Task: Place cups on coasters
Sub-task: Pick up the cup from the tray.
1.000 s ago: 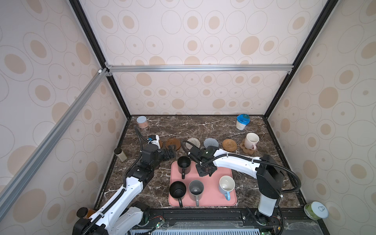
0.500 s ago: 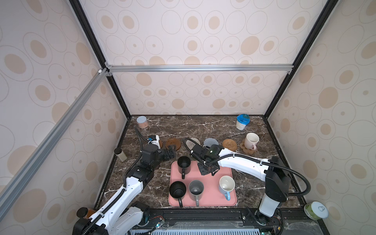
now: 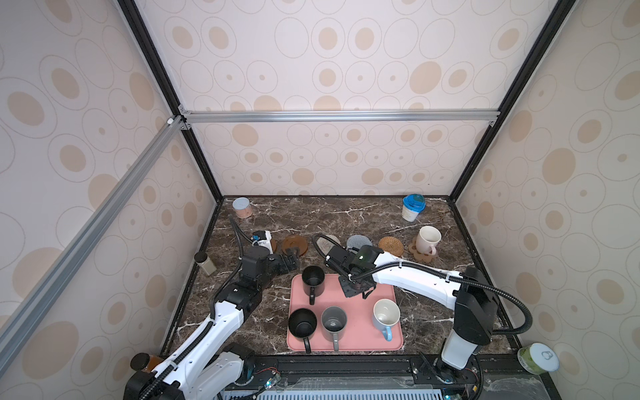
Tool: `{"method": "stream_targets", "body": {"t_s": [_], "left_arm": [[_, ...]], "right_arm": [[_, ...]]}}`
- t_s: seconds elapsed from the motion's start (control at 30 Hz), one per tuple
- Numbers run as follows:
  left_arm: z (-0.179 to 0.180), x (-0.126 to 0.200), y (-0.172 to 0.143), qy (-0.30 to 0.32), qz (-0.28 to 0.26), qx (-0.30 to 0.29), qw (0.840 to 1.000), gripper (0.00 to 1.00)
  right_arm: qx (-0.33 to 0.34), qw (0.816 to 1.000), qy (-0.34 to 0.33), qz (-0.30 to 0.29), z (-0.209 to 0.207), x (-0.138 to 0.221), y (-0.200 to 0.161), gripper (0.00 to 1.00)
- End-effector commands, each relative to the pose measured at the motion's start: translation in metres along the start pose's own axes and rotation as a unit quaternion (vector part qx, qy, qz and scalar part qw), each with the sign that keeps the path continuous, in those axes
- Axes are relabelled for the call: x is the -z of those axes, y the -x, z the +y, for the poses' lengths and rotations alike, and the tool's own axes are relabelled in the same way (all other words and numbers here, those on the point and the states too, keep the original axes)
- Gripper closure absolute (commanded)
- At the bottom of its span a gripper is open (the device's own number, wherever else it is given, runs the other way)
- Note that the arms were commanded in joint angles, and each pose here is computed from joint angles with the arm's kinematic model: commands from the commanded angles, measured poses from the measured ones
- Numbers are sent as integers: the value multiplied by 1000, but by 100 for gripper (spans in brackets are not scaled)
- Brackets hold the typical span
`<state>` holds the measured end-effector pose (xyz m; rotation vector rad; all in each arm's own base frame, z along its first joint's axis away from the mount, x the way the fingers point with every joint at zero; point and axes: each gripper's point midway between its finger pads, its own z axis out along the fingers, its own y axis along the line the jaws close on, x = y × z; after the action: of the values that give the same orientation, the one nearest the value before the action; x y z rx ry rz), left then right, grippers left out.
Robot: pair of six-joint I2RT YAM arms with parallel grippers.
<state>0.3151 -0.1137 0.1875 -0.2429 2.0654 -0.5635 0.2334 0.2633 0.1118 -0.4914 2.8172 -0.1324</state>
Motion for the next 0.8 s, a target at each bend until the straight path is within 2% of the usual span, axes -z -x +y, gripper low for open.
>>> {"method": "stream_targets", "body": {"t_s": [0.0, 0.77], "left_arm": [[-6, 4, 7, -9, -14, 2, 1000, 0], [-5, 4, 7, -8, -14, 1, 1000, 0]], "right_arm": [[-14, 999, -1, -46, -10, 26, 19, 96], [-50, 998, -11, -48, -46, 23, 25, 96]]}}
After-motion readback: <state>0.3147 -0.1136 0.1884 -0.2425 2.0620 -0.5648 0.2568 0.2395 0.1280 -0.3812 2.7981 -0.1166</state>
